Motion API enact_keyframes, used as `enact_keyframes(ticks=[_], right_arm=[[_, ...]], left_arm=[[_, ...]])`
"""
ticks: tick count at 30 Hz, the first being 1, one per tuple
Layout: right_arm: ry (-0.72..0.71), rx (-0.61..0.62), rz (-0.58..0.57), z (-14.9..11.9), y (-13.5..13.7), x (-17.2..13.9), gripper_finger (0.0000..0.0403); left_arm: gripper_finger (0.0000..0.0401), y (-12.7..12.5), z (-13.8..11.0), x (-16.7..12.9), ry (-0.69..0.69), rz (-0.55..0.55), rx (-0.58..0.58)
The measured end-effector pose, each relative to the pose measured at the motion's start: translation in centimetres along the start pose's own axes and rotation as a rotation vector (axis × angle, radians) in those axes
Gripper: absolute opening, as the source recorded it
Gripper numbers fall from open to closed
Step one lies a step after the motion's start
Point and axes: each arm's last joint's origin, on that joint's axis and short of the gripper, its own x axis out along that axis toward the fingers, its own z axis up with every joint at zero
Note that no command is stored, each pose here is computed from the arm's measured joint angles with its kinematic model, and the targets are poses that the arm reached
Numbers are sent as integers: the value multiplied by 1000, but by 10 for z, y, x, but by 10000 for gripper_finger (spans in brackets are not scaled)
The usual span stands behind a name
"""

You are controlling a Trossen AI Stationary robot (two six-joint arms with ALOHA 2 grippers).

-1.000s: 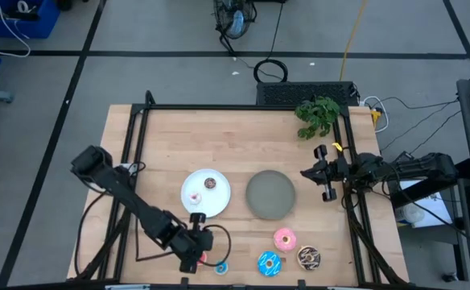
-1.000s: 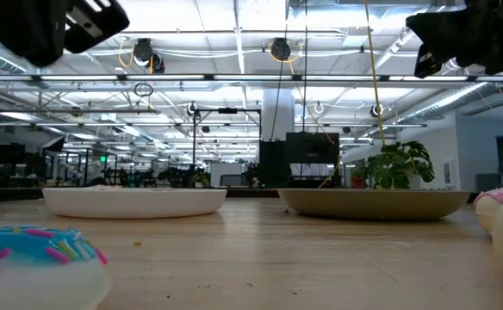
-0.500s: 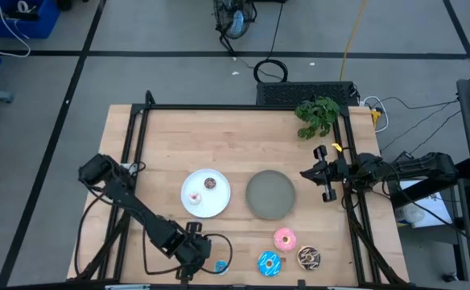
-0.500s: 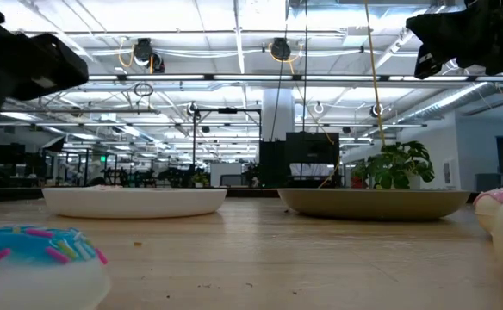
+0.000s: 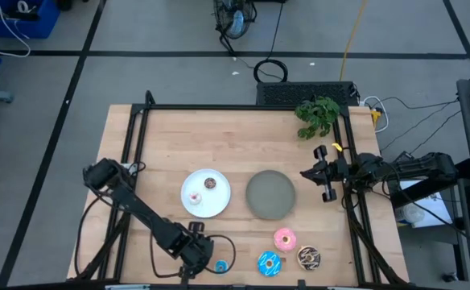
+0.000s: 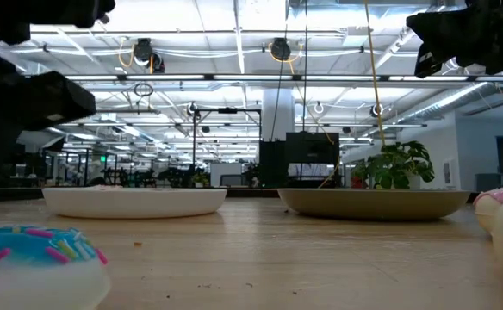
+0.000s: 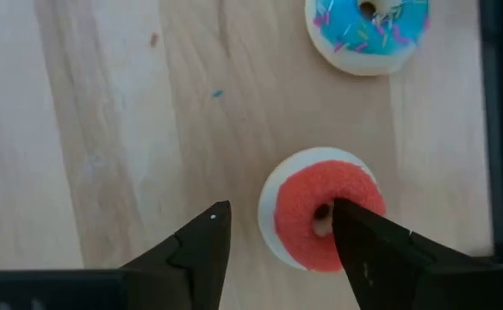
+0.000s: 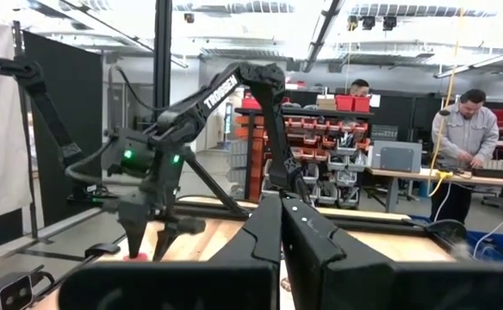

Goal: Pick & Place donuts
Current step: Put the small orange doughnut on the white plate

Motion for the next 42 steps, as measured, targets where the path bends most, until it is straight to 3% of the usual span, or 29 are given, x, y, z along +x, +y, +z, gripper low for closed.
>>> enact_keyframes(ticks=[16,20,26,28,31,35,42], right_arm=[[-7,-3,0,1,0,0,0],[-7,-3,0,1,0,0,0],[-6,-3,0,1,0,0,0],[-4,-3,0,0,0,0,0],[1,-3,0,0,0,0,0],[1,-10,0,0,0,0,0],[1,-9,0,0,0,0,0]], left_arm=[[197,-1,0,17,28,-34,39],[152,-1,0,17,43,-54,35],[28,4,2,18,79,-99,14],[14,5,2,17,87,-109,10],[27,5,2,14,86,-114,29],[32,8,0,-6,91,-84,65],[9,11,7,-83,4,8,30]])
